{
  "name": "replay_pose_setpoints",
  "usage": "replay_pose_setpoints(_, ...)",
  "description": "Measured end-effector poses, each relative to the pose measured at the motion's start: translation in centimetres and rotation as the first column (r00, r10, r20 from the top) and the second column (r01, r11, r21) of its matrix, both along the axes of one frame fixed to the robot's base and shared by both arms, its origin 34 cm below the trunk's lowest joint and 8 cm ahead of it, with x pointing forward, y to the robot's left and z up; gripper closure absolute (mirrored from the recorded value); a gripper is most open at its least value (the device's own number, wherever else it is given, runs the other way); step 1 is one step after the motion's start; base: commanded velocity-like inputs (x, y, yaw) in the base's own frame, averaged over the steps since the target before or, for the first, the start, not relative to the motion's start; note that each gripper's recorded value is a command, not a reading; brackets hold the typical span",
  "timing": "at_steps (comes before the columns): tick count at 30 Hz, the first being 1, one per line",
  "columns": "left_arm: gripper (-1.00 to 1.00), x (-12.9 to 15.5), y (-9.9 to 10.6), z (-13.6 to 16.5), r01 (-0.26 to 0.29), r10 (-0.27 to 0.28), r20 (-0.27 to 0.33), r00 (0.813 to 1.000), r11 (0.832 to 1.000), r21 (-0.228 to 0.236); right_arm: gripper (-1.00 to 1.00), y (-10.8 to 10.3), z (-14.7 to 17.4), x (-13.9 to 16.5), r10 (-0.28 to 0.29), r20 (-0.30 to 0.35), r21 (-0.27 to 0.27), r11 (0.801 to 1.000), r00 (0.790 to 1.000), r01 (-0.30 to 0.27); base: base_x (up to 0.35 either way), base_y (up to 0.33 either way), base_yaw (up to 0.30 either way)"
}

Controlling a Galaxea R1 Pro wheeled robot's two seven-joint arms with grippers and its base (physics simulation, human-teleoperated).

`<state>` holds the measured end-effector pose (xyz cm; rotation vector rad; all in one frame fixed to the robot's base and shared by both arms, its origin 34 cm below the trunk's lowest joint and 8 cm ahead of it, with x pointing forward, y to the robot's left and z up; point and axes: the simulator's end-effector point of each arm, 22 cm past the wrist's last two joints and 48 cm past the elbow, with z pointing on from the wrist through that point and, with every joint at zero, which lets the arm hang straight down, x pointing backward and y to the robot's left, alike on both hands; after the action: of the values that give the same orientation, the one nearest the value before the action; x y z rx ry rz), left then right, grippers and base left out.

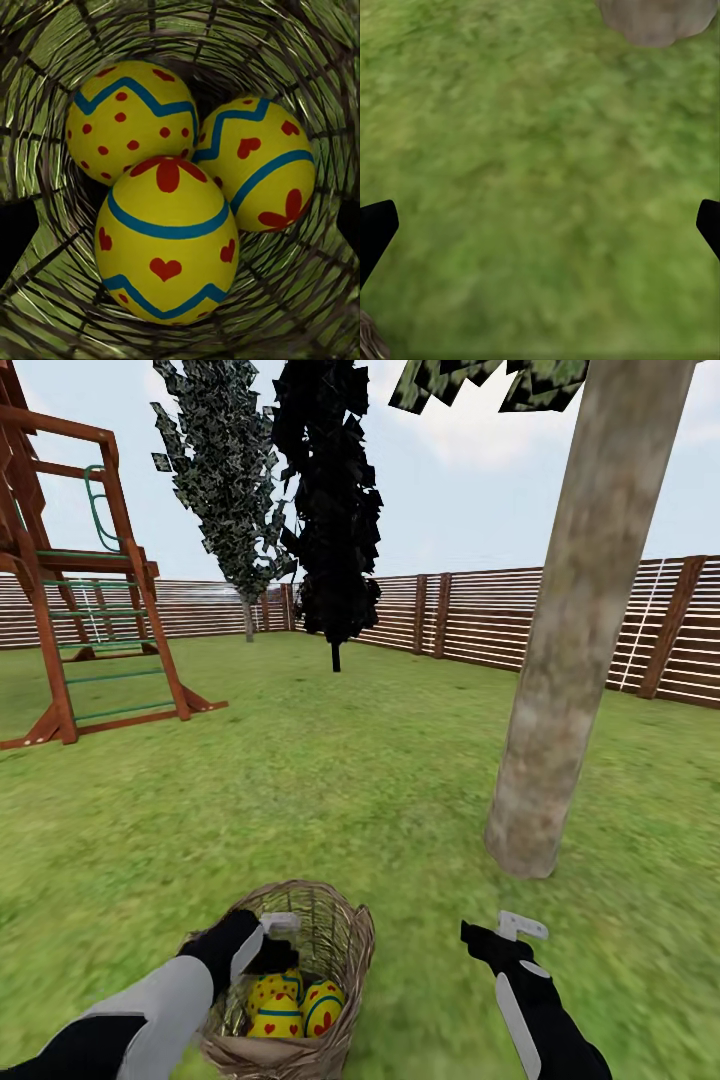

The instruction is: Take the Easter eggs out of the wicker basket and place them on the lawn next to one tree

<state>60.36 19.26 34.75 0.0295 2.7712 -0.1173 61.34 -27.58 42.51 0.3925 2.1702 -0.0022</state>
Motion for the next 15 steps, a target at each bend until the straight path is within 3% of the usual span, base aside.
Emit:
replay_pose_setpoints(11,-1.00,1.2,0.1,2.3,0.013,-0.012,-0.116,0.993,1.000,0.004,-1.00,-0.1,-1.6,-0.3,-0.001,-0.021,0.001,1.000,1.000,0.001,0.000,0.000,0.000)
replay_pose_setpoints(15,-1.00,1.8,0.0,3.5,0.017,-0.016,-0.127,0.992,1.000,0.006,-1.00,-0.1,-1.6,-0.3,-0.002,-0.021,0.001,1.000,1.000,0.002,0.000,0.000,0.000)
